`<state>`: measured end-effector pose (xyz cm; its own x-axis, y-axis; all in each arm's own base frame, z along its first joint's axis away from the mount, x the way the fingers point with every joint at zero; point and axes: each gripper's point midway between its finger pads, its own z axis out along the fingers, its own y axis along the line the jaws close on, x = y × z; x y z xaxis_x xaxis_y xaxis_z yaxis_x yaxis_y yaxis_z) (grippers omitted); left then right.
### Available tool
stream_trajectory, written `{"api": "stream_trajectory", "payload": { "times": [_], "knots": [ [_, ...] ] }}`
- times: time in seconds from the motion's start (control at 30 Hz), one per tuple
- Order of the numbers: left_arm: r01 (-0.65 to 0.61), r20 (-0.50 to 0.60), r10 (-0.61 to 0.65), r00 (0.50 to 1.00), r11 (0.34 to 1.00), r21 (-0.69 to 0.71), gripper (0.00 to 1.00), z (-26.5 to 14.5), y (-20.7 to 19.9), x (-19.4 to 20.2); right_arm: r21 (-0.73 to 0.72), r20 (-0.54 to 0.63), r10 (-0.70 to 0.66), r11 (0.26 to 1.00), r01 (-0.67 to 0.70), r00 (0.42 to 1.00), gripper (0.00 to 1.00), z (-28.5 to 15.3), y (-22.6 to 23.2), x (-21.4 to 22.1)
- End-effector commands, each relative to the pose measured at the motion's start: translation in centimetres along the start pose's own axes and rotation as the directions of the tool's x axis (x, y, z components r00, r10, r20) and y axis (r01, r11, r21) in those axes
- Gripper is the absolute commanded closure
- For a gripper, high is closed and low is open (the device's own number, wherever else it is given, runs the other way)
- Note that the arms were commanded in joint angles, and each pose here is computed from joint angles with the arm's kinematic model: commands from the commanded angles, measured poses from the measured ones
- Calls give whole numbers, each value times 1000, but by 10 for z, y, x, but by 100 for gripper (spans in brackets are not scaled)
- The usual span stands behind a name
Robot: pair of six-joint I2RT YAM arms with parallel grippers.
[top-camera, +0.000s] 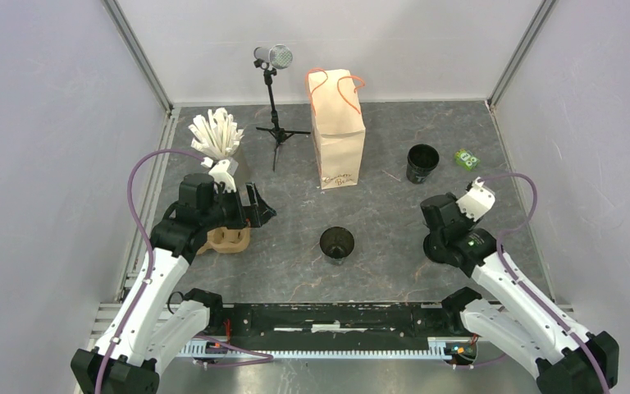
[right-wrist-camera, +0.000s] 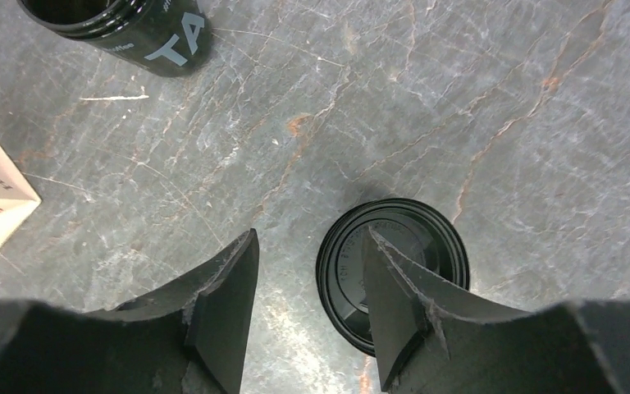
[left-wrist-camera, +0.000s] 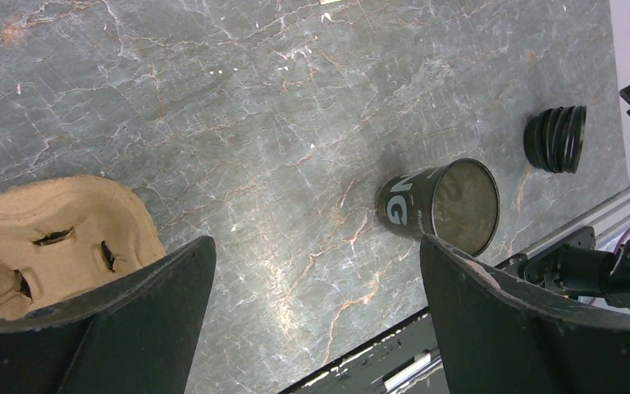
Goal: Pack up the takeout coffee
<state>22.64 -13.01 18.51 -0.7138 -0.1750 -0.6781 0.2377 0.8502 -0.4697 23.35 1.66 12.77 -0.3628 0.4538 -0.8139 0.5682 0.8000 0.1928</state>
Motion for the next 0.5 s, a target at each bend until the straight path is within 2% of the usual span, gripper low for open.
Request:
{"api": "stream_trajectory", "payload": {
  "times": [0.0, 0.17, 0.33, 0.47],
  "knots": [
    [-37, 4, 37, 999, 999, 31, 0, -2, -5, 0, -47, -46, 130, 990, -132, 990, 46, 5, 14, 3],
    [-35, -2, 35, 999, 999, 34, 0, -2, -5, 1, -25, -113, 204, 978, -208, 972, 50, 11, 9, 18],
    [-37, 1, 37, 999, 999, 36, 0, -2, -6, 0, 73, -108, 252, 967, -245, 962, 52, 16, -13, 26],
    [-36, -1, 36, 999, 999, 36, 0, -1, -5, 0, 66, -108, 262, 964, -256, 959, 53, 20, -14, 28]
  ]
}}
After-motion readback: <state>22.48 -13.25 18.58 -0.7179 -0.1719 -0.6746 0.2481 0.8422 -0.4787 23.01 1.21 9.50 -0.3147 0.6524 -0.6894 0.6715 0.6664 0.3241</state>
